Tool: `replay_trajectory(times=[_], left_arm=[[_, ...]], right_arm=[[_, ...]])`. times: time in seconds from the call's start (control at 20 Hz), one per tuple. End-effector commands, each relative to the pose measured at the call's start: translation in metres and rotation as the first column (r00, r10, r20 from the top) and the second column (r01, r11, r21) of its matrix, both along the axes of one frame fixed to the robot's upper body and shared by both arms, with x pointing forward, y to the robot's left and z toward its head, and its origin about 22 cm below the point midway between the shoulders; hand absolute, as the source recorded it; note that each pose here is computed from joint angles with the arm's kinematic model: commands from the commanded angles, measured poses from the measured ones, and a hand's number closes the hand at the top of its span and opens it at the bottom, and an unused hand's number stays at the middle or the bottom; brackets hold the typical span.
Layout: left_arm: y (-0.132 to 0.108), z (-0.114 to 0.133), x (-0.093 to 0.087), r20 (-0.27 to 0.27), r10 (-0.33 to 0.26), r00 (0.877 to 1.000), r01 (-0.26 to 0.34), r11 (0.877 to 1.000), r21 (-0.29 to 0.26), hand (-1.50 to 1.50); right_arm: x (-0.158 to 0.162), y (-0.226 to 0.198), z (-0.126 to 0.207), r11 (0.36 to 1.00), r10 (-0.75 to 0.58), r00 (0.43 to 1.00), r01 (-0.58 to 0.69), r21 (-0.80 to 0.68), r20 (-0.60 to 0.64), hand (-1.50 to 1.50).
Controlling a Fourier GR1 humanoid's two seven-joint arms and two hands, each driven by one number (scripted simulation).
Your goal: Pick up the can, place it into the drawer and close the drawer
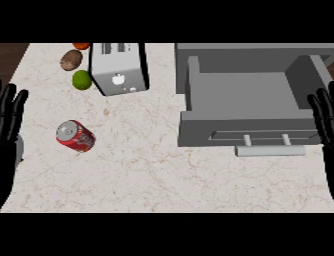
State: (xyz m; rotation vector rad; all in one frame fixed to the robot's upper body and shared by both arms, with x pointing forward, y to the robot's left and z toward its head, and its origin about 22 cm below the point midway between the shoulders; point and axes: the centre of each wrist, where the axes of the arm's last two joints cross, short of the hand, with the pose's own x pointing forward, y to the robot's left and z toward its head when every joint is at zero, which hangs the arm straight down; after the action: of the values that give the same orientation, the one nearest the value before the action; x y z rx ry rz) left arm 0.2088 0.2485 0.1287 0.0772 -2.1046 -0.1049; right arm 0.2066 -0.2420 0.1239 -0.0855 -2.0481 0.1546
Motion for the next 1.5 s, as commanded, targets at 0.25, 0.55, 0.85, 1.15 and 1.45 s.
replay_trajectory(times=[0.25,0.55,0.85,1.15,1.45], left_arm=[[0.010,-0.002,0.026,-0.001,-0.658,0.753,0.658,0.753,0.008,-1.50],[0.125,-0.006,0.031,-0.350,-0.600,0.720,0.654,0.755,0.051,-1.50],[0.185,0.016,0.058,-0.384,-0.626,0.678,0.683,0.730,0.016,-1.50],[0.203,0.023,0.064,-0.371,-0.642,0.671,0.698,0.715,0.025,-1.50],[0.221,0.019,0.046,-0.405,-0.635,0.658,0.670,0.739,-0.071,-1.50]], right_arm=[[0.005,0.011,-0.001,0.996,0.074,0.997,-0.075,0.056,0.023,-1.50],[-0.008,-0.032,-0.025,0.973,-0.195,0.948,0.219,0.071,-0.251,-1.50],[-0.041,-0.053,-0.029,0.972,-0.191,0.945,0.219,0.083,-0.267,-1.50],[-0.060,-0.061,-0.025,0.968,-0.200,0.950,0.229,0.101,-0.241,-1.50],[-0.062,-0.074,-0.027,0.967,-0.198,0.946,0.230,0.104,-0.257,-1.50]])
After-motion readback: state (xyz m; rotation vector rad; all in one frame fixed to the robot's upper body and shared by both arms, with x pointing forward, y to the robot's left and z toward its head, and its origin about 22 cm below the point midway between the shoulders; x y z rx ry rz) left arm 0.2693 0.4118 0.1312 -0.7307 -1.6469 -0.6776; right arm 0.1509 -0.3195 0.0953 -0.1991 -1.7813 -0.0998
